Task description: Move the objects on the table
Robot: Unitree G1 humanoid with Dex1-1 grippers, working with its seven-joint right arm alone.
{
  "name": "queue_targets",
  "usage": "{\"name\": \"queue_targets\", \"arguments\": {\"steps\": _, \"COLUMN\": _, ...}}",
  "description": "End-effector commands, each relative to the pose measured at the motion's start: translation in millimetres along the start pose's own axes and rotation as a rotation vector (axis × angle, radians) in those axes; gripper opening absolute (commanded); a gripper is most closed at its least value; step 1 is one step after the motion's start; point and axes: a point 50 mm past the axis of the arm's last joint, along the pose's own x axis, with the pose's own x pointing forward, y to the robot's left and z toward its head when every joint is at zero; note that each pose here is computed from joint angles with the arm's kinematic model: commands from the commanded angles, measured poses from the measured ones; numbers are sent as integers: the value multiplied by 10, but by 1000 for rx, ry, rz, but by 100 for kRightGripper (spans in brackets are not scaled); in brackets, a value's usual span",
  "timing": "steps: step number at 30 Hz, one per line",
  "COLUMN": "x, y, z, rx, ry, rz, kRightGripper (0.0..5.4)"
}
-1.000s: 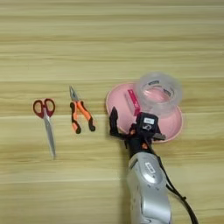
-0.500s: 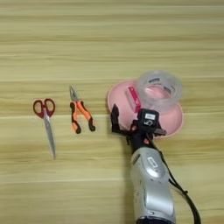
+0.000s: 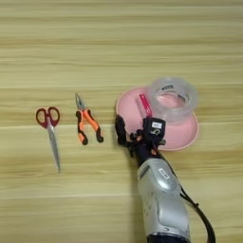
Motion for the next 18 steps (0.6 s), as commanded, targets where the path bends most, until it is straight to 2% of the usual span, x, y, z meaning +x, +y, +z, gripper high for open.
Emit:
{"name": "queue_targets", "arguments": {"steps": 1, "x": 103, "y": 36, "z": 183, "rx": 18, "ry": -46, "rz": 30, "kRightGripper": 367}}
{"name": "queue_targets", "arguments": {"steps": 6, "x": 99, "y": 2, "z": 217, "rx": -8, "ry": -57, "rz": 14, "kRightGripper": 359}}
{"name": "queue_targets", "arguments": {"steps": 12, "x": 107, "y": 44, "z": 143, "rx": 39, "ry": 27, "rz": 58, "kRightGripper": 358}}
{"name": "queue_targets", "arguments": {"steps": 14, "x": 96, "y": 83, "z": 88, "rx": 86, "ry": 88, "rz": 93, "kRightGripper": 358}}
{"name": "queue_targets", "arguments": {"steps": 18, "x": 73, "y": 155, "z": -26, "rx": 246, "ry": 222, "rz": 165, "kRightGripper": 357}}
